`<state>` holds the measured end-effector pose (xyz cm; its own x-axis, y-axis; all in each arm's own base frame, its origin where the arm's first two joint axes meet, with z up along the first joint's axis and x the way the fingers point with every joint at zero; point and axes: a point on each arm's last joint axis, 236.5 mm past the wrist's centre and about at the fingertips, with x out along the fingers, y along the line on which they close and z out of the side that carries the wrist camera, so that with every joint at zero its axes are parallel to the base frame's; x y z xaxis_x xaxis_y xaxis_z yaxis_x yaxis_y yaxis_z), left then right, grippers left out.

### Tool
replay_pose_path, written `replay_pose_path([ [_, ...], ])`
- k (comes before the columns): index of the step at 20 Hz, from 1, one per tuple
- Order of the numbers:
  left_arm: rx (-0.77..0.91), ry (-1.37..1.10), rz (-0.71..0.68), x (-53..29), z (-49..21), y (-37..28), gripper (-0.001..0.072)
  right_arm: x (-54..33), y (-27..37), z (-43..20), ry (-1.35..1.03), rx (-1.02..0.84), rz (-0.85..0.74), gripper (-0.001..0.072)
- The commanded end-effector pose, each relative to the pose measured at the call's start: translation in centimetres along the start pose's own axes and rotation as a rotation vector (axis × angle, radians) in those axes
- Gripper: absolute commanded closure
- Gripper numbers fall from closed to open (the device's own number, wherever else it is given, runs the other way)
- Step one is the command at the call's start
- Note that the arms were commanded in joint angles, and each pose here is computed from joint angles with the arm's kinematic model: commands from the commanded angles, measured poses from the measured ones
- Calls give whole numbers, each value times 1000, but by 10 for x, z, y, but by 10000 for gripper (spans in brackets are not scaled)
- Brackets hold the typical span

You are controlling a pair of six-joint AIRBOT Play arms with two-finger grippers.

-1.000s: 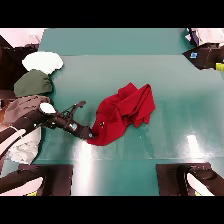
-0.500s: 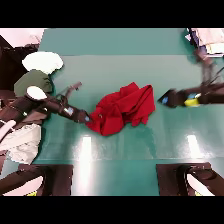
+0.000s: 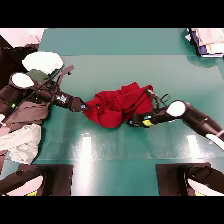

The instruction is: Fold the shirts.

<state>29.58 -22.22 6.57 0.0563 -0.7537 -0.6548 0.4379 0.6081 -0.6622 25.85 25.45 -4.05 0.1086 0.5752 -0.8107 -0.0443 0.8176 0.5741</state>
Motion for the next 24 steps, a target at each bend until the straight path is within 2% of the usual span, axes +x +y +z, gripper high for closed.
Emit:
replay_pose_path([
  [1, -1, 7, 7, -2, -1, 1, 682, 30, 4, 17, -40, 12, -10, 455],
  [2, -1, 7, 7, -2, -1, 1, 682, 30, 2, 20, -39, -9, -26, 665],
  [3, 0, 6, 7, -2, -1, 1, 682, 26, -1, 22, -35, -52, -53, 700],
  [8, 50, -88, 40, -56, 38, -5, 683, -63, -17, 29, -98, -240, -265, 702],
  [11, 81, -216, 97, -105, 70, -9, 683, -142, -41, 39, -237, -212, -372, 703],
  [14, 114, -252, 109, -121, 76, -20, 683, -191, -56, 40, -345, -113, -369, 702],
  [16, 123, -229, 97, -117, 71, -25, 682, -196, -43, 40, -374, -69, -275, 693],
  [17, 123, -224, 91, -116, 70, -26, 682, -188, -31, 36, -345, -84, -209, 518],
  [18, 126, -215, 88, -115, 68, -28, 682, -173, -21, 29, -296, -76, -138, 217],
  [19, 127, -207, 86, -114, 67, -28, 682, -156, -14, 22, -242, -37, -77, 136],
  [21, 128, -183, 78, -112, 61, -30, 682, -116, -3, 10, -151, 18, 26, 136],
  [24, 128, -163, 77, -111, 57, -30, 682, -61, 17, 6, -137, 29, 101, 136],
])
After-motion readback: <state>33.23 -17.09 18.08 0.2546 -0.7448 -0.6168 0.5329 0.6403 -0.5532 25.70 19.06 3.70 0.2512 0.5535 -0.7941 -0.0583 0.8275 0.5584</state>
